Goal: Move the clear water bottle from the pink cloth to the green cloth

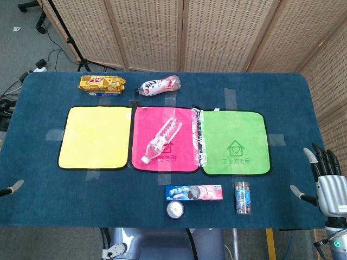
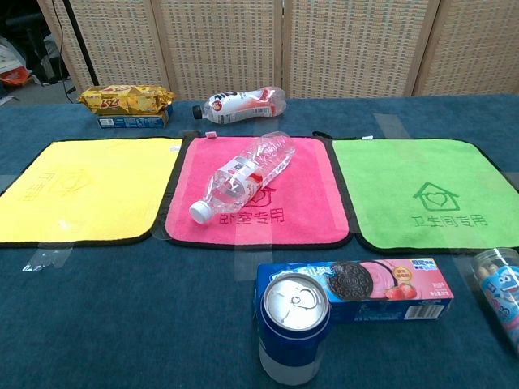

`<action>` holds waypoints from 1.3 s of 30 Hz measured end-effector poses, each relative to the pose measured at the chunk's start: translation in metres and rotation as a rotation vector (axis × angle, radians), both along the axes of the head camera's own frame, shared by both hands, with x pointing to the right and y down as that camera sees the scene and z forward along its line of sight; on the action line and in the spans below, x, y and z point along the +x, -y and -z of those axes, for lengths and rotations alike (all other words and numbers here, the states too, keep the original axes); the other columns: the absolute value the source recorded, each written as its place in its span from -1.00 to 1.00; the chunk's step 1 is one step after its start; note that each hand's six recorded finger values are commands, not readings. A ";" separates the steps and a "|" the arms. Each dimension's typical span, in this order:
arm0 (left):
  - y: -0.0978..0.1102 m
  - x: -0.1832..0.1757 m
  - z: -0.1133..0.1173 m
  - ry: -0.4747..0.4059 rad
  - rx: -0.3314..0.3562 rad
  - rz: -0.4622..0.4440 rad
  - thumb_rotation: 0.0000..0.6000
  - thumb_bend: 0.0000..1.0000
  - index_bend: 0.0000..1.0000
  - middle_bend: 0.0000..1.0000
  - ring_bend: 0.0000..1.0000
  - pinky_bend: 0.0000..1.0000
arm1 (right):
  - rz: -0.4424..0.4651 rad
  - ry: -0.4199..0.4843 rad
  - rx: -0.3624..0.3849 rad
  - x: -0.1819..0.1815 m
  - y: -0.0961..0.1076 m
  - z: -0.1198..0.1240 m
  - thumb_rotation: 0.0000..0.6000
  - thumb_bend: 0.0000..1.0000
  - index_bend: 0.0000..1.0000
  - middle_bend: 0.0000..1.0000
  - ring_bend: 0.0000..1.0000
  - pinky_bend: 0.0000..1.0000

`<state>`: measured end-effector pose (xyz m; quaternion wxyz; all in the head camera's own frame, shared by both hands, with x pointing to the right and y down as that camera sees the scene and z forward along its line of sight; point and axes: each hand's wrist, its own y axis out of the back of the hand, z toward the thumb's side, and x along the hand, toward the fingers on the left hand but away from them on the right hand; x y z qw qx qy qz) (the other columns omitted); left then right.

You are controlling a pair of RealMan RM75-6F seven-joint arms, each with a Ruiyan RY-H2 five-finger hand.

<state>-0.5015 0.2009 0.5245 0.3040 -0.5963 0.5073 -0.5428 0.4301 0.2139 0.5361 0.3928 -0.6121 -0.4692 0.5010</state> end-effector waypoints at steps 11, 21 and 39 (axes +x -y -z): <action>0.000 0.003 -0.005 0.011 -0.017 -0.009 1.00 -1.00 -1.00 -1.00 -1.00 -1.00 | -0.002 0.018 -0.040 0.000 0.003 -0.005 1.00 -1.00 -1.00 -1.00 -1.00 -1.00; 0.014 0.004 -0.010 -0.021 -0.021 0.007 1.00 -1.00 -1.00 -1.00 -1.00 -1.00 | 0.206 0.086 -0.111 -0.054 0.077 -0.014 1.00 -1.00 -1.00 -1.00 -1.00 -1.00; 0.031 -0.008 -0.027 -0.015 -0.074 0.075 1.00 -1.00 -1.00 -1.00 -1.00 -1.00 | 0.631 0.091 -0.263 -0.254 0.197 -0.059 1.00 1.00 -0.76 -1.00 -1.00 -1.00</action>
